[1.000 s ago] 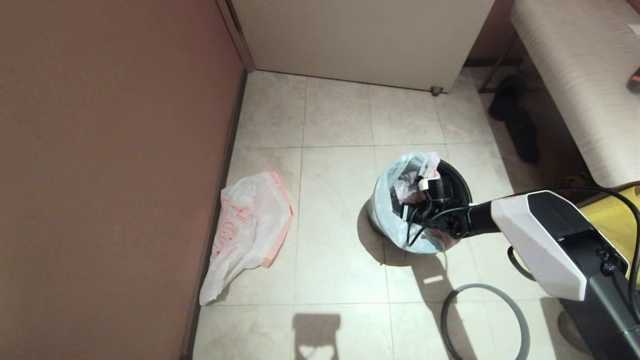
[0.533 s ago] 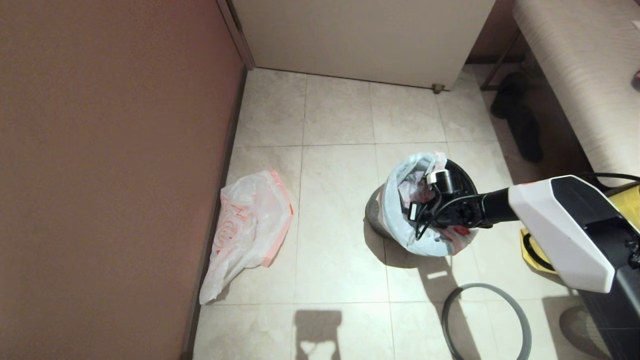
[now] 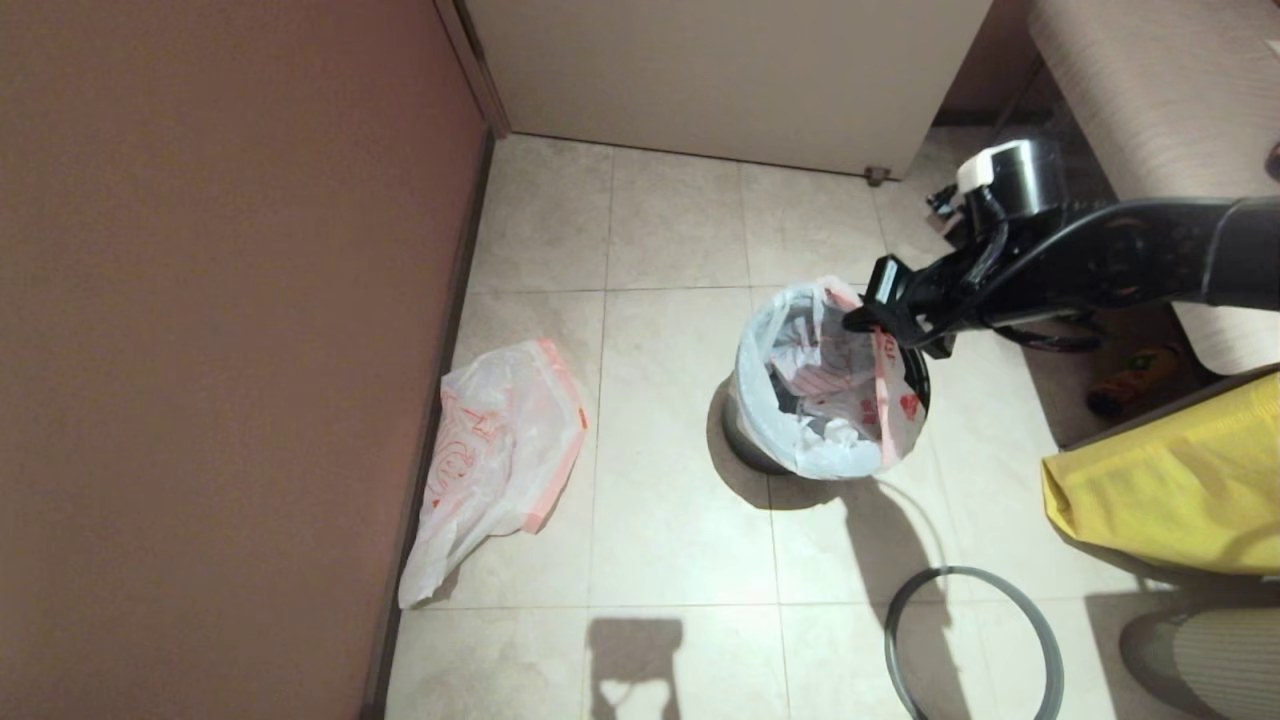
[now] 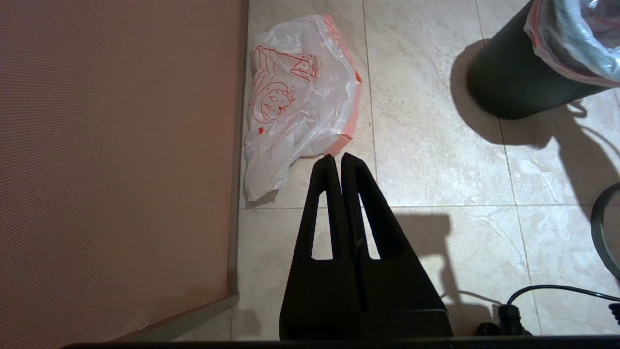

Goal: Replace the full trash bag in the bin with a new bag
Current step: Place the trash bag on the floor

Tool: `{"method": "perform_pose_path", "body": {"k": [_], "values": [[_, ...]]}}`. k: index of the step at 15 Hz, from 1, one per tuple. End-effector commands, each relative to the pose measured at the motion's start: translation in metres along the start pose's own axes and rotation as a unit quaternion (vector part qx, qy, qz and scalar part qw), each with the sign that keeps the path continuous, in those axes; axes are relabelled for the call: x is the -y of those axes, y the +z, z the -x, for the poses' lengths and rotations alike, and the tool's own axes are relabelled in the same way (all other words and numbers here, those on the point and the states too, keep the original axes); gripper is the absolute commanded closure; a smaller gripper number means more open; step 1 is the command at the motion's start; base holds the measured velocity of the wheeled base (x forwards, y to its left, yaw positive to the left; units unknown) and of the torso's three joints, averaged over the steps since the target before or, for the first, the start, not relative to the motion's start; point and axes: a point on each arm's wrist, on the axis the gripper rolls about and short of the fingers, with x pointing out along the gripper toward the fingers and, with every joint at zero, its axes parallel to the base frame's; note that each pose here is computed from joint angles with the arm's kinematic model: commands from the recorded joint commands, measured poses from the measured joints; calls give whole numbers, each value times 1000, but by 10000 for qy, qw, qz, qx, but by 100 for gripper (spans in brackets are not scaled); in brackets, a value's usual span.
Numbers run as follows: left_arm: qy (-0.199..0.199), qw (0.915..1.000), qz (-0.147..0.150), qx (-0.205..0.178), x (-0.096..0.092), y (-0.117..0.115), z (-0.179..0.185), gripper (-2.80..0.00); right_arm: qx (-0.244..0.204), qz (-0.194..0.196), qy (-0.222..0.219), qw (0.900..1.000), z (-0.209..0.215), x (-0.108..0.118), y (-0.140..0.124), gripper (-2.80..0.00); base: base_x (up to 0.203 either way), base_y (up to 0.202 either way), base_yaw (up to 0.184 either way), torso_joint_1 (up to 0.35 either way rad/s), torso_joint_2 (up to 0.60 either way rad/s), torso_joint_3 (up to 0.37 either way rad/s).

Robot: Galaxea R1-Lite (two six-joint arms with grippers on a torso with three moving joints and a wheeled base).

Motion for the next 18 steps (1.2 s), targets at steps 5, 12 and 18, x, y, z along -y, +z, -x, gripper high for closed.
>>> {"method": "perform_pose_path", "body": {"k": [5,12,18], "values": [[0,10000,4,2,0,0,0,0,801,526,1274,9872,145,-88,0,0,0,0,0,0,0,0],[0,10000,4,2,0,0,0,0,1295,841,1995,9676,198,-118,-5,0,0,0,0,0,0,0],[0,10000,4,2,0,0,0,0,1563,998,2562,9487,230,-135,-12,0,0,0,0,0,0,0]]}}
